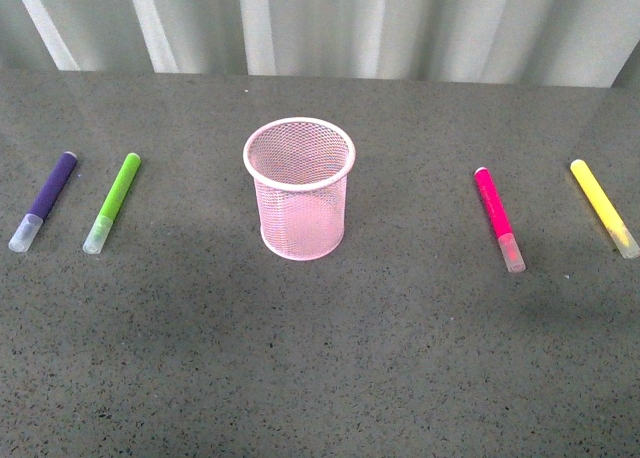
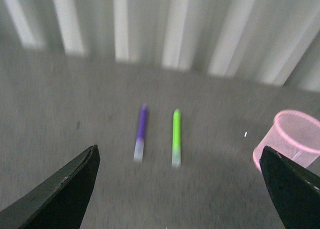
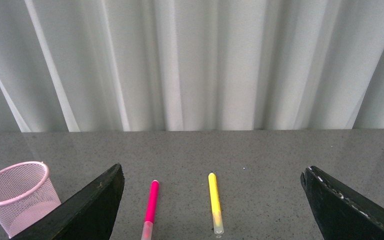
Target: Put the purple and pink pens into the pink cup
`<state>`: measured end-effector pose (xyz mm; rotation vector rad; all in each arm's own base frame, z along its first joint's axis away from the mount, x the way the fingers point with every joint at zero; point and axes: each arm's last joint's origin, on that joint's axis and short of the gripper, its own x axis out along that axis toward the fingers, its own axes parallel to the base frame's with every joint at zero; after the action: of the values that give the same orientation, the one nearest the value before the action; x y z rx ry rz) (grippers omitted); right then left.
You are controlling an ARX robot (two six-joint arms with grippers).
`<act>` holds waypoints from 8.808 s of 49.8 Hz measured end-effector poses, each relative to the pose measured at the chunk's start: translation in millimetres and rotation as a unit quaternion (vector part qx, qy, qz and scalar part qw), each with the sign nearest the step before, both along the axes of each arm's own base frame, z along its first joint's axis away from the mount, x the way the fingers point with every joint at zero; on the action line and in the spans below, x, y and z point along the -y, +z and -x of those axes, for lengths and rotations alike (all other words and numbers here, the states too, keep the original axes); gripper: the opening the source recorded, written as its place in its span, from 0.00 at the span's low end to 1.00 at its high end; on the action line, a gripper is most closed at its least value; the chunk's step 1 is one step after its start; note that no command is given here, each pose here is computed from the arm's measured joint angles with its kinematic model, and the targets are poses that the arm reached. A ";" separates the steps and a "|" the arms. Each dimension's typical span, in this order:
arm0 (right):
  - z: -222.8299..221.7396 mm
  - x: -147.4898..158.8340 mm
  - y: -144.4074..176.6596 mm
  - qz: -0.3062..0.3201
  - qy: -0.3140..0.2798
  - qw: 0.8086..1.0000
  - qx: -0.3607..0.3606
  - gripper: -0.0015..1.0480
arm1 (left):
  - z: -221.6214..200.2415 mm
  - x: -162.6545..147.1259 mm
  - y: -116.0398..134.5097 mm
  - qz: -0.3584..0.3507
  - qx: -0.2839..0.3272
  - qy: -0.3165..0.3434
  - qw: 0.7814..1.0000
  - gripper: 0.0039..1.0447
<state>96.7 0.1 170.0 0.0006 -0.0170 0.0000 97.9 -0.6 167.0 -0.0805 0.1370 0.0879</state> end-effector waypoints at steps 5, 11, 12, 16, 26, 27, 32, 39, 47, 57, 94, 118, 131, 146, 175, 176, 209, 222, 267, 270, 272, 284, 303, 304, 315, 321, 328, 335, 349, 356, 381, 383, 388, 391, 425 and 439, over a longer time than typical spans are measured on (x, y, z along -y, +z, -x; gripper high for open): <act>0.0 0.0 0.0 0.000 0.000 1.000 0.000 0.93 | -19.6 0.9 -2.7 0.062 -0.057 0.003 0.996 0.94; 0.0 0.0 0.0 0.000 0.000 1.000 0.000 0.93 | -69.8 -10.9 33.0 0.060 -0.015 -0.049 0.997 0.94; 0.0 0.0 0.0 0.000 0.000 1.000 0.000 0.93 | -78.2 -13.4 37.1 0.059 -0.014 -0.055 0.997 0.94; 0.0 0.0 0.0 0.000 0.000 1.000 0.000 0.93 | -127.4 -30.4 44.2 0.032 -0.047 -0.070 0.996 0.94; 0.0 0.0 0.0 0.000 0.000 1.000 0.000 0.93 | -201.2 -60.5 31.5 -0.022 -0.119 -0.077 0.990 0.94; 0.0 0.0 0.0 0.000 0.000 1.000 0.000 0.93 | -211.0 -63.6 30.1 -0.032 -0.122 -0.080 0.989 0.94; 0.0 0.0 0.0 0.000 0.000 1.000 0.000 0.93 | -245.5 -75.1 19.1 -0.063 -0.150 -0.095 0.982 0.94; 0.0 0.0 0.0 0.000 0.000 1.000 0.000 0.93 | -275.1 -88.4 -11.2 -0.107 -0.209 -0.095 0.967 0.94; 0.0 0.0 0.0 0.000 0.000 1.000 0.000 0.93 | -288.5 -97.2 -49.6 -0.129 -0.265 -0.096 0.951 0.94; 0.0 0.0 0.0 0.000 0.000 1.000 0.000 0.93 | -299.4 -99.9 -67.9 -0.142 -0.282 -0.100 0.943 0.94; 0.0 0.0 0.0 0.000 0.000 1.000 0.000 0.93 | -322.3 -98.1 -102.1 -0.156 -0.329 -0.116 0.924 0.94; 0.0 0.0 0.0 0.000 0.000 1.000 0.000 0.93 | -322.3 -92.5 -103.3 -0.095 -0.362 -0.123 0.919 0.66; 0.0 0.0 0.0 0.000 0.000 1.000 0.000 0.93 | -319.2 -88.0 -101.3 -0.062 -0.364 -0.136 0.919 0.31; 0.0 0.0 0.0 0.000 0.000 1.000 0.000 0.93 | -314.6 -85.6 -77.3 0.005 -0.334 -0.128 0.934 0.12; 0.0 0.0 0.0 0.000 0.000 1.000 0.000 0.93 | -244.4 92.1 5.4 0.176 0.035 -0.202 0.963 0.12; 0.0 0.0 0.0 0.000 0.000 1.000 0.000 0.93 | -243.7 97.7 3.4 0.176 0.037 -0.202 0.963 0.12; 0.0 0.0 0.0 0.000 0.000 1.000 0.000 0.93 | -258.0 126.0 -33.3 0.205 0.015 -0.183 0.961 0.12; 0.0 0.0 0.0 0.000 0.000 1.000 0.000 0.93 | -258.9 131.8 -46.3 0.202 -0.005 -0.189 0.961 0.12; 0.0 -0.1 0.0 0.000 0.001 1.000 0.000 0.93 | -185.2 54.2 35.4 0.095 -0.105 -0.156 0.978 0.94; 0.0 0.0 0.0 0.000 0.000 1.000 0.000 0.93 | -185.6 54.4 33.7 0.090 -0.108 -0.157 0.978 0.94; 0.0 0.0 0.0 0.000 0.000 1.000 0.000 0.93 | -185.9 55.2 29.2 0.070 -0.093 -0.139 0.983 0.91; 0.0 -0.1 0.0 0.000 0.001 1.000 0.000 0.93 | -130.7 26.3 18.5 -0.028 0.068 -0.043 0.996 0.37; 0.0 0.0 0.0 0.000 0.000 1.000 0.000 0.93 | -80.1 5.7 2.5 -0.036 0.064 -0.054 0.996 0.03; 0.0 0.0 0.0 0.000 0.000 1.000 0.000 0.93 | -77.9 4.2 1.5 -0.036 0.069 -0.053 0.996 0.03; 0.0 0.0 0.0 0.000 0.000 1.000 0.000 0.93 | -60.6 -0.2 -5.3 -0.036 0.060 -0.044 0.997 0.03; 0.0 0.0 0.0 0.000 0.000 1.000 0.000 0.93 | -50.5 -0.3 -3.8 -0.036 0.063 -0.044 0.996 0.03; 0.0 0.0 0.0 0.000 0.000 1.000 0.000 0.93 | -42.3 -0.2 1.2 -0.037 0.071 -0.045 0.996 0.03; 0.0 0.0 0.0 0.000 0.000 1.000 0.000 0.93 | -34.4 -0.2 4.4 -0.037 0.076 -0.045 0.995 0.03; 0.0 0.0 0.0 0.000 0.000 1.000 0.000 0.93 | -23.0 -0.3 6.7 -0.037 0.080 -0.044 0.995 0.03; 0.0 0.0 0.0 0.000 0.000 1.000 0.000 0.93 | -19.4 -0.3 7.0 -0.037 0.081 -0.044 0.995 0.03; 0.0 0.0 0.0 0.000 0.000 1.000 0.000 0.93 | -10.0 -0.3 6.5 -0.037 0.081 -0.044 0.995 0.03; 0.0 0.0 0.0 0.000 0.000 1.000 0.000 0.93 | -7.9 -0.3 5.9 -0.037 0.080 -0.044 0.995 0.03; 0.0 0.0 0.0 0.000 0.000 1.000 0.000 0.93 | -0.8 -0.3 1.8 -0.037 0.066 -0.045 0.996 0.03; 0.0 0.0 0.0 0.000 0.000 1.000 0.000 0.93 | 1.2 -0.3 3.8 -0.037 0.080 -0.045 0.995 0.03; 0.0 0.0 0.0 0.000 0.000 1.000 0.000 0.93 | 1.2 -0.3 3.3 -0.037 0.077 -0.044 0.995 0.49; -0.6 0.1 -1.1 -0.011 -0.014 0.999 -0.039 0.93 | 1.2 -0.3 3.3 -0.037 0.077 -0.045 0.995 0.95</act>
<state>97.4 0.0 169.0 0.0227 0.0613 -0.0274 96.6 -0.2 170.3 -0.0067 -0.0173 -0.0023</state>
